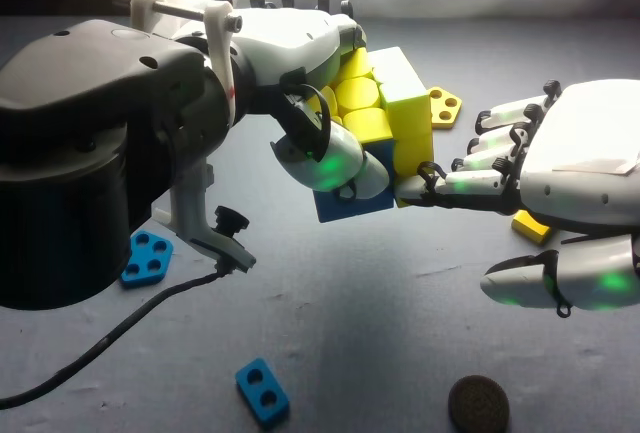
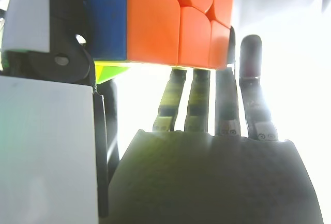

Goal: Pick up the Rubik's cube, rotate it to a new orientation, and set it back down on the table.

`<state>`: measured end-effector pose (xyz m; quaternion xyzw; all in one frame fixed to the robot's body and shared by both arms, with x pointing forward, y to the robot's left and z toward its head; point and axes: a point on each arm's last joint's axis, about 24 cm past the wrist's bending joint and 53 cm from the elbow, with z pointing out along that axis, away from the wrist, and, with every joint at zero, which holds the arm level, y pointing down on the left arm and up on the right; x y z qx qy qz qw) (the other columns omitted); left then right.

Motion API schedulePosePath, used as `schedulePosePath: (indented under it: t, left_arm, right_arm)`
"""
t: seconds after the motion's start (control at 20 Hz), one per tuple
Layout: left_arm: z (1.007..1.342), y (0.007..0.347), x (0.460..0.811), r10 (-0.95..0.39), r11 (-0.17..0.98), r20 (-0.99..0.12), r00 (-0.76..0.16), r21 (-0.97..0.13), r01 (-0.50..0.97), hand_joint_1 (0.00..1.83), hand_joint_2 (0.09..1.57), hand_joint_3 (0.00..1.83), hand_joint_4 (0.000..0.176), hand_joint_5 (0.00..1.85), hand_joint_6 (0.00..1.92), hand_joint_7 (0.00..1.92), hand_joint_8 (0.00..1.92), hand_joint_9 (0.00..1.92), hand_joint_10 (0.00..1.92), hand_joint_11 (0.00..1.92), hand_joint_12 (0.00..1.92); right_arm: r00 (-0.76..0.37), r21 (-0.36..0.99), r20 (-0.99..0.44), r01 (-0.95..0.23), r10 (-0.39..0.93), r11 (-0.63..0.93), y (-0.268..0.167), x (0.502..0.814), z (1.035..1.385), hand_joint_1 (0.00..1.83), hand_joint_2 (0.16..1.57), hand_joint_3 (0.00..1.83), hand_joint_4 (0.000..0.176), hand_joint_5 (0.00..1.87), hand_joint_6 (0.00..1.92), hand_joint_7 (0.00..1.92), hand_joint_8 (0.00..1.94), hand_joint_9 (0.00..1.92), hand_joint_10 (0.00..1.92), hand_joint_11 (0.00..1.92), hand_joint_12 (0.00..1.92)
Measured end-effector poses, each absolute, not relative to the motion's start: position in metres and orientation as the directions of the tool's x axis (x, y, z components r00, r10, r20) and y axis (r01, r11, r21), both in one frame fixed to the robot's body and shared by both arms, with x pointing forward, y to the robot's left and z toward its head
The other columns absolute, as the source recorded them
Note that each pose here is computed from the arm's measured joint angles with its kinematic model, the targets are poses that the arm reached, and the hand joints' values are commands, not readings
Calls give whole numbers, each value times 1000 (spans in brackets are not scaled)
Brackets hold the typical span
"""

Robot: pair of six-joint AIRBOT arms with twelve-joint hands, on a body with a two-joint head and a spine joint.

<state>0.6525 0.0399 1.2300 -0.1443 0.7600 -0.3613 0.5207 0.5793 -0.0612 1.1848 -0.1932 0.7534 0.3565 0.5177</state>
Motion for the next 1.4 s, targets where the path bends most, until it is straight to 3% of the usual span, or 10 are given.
schedulePosePath:
  t: [0.4, 0.65, 0.7, 0.8, 0.85, 0.9, 1.25, 1.3, 1.35, 1.4]
  left_arm:
    - [1234, 40, 653, -599, 695, -688, -409, -701, 160, 982, 1269, 5, 0, 263, 1071, 255, 1267, 249, 1290, 30, 1554]
    - [1234, 41, 653, -601, 694, -687, -408, -702, 158, 1050, 1232, 0, 0, 311, 1021, 292, 1224, 276, 1245, 25, 1541]
    - [1234, 40, 653, -607, 688, -680, -411, -709, 155, 1199, 1316, 6, 0, 293, 1092, 494, 1569, 275, 1290, 29, 1582]
    - [1235, 39, 653, -609, 685, -677, -414, -711, 156, 1226, 1351, 4, 0, 269, 1110, 521, 1683, 256, 1308, 13, 1605]
    - [1235, 39, 653, -609, 684, -676, -414, -713, 157, 1091, 1275, 0, 0, 286, 1051, 307, 1388, 246, 1304, 9, 1587]
    - [1235, 39, 653, -609, 684, -676, -415, -712, 158, 1064, 1249, 0, 0, 297, 1031, 263, 1314, 240, 1319, 18, 1586]
    - [1235, 39, 653, -609, 684, -676, -415, -713, 158, 1012, 1264, 3, 0, 273, 1051, 264, 1248, 253, 1258, 27, 1540]
    - [1235, 39, 653, -609, 684, -676, -415, -713, 158, 1016, 1376, 8, 0, 389, 1570, 487, 1651, 256, 1296, 14, 1579]
    - [1235, 39, 653, -609, 684, -676, -415, -713, 158, 995, 1307, 0, 0, 261, 1268, 305, 1389, 253, 1274, 23, 1532]
    - [1235, 39, 653, -610, 683, -675, -415, -713, 157, 1008, 1277, 0, 0, 267, 1135, 282, 1303, 263, 1277, 43, 1529]
  right_arm:
    - [-386, 334, -919, -661, 77, 672, -59, 586, 1182, 0, 1371, 1, 0, 160, 7, 355, 1803, 364, 1921, 239, 1921]
    - [-387, 335, -919, -658, 79, 674, -58, 590, 1181, 0, 1365, 0, 0, 149, 0, 371, 1802, 388, 1921, 238, 1921]
    - [-389, 337, -918, -654, 82, 677, -57, 591, 1180, 0, 1369, 0, 0, 156, 3, 382, 1758, 383, 1921, 244, 1921]
    - [-383, 327, -921, -654, 74, 682, -59, 592, 1178, 0, 1374, 1, 0, 159, 3, 367, 1777, 365, 1921, 236, 1921]
    - [-385, 326, -920, -653, 72, 683, -59, 592, 1177, 0, 1373, 0, 0, 141, 1, 367, 1784, 377, 1921, 246, 1921]
    - [-384, 326, -920, -653, 72, 683, -59, 593, 1177, 0, 1370, 0, 0, 132, 2, 365, 1812, 387, 1921, 241, 1921]
    - [-383, 326, -921, -654, 72, 683, -59, 593, 1177, 0, 1370, 0, 0, 149, 5, 389, 1761, 386, 1921, 267, 1921]
    - [-383, 326, -921, -654, 72, 683, -59, 593, 1177, 0, 1373, 0, 0, 152, 5, 394, 1723, 381, 1921, 254, 1921]
    - [-384, 326, -921, -653, 72, 683, -59, 593, 1177, 0, 1369, 0, 0, 140, 2, 366, 1733, 360, 1921, 235, 1921]
    - [-383, 326, -921, -653, 73, 683, -60, 592, 1178, 0, 1371, 0, 0, 140, 3, 374, 1729, 373, 1921, 259, 1921]
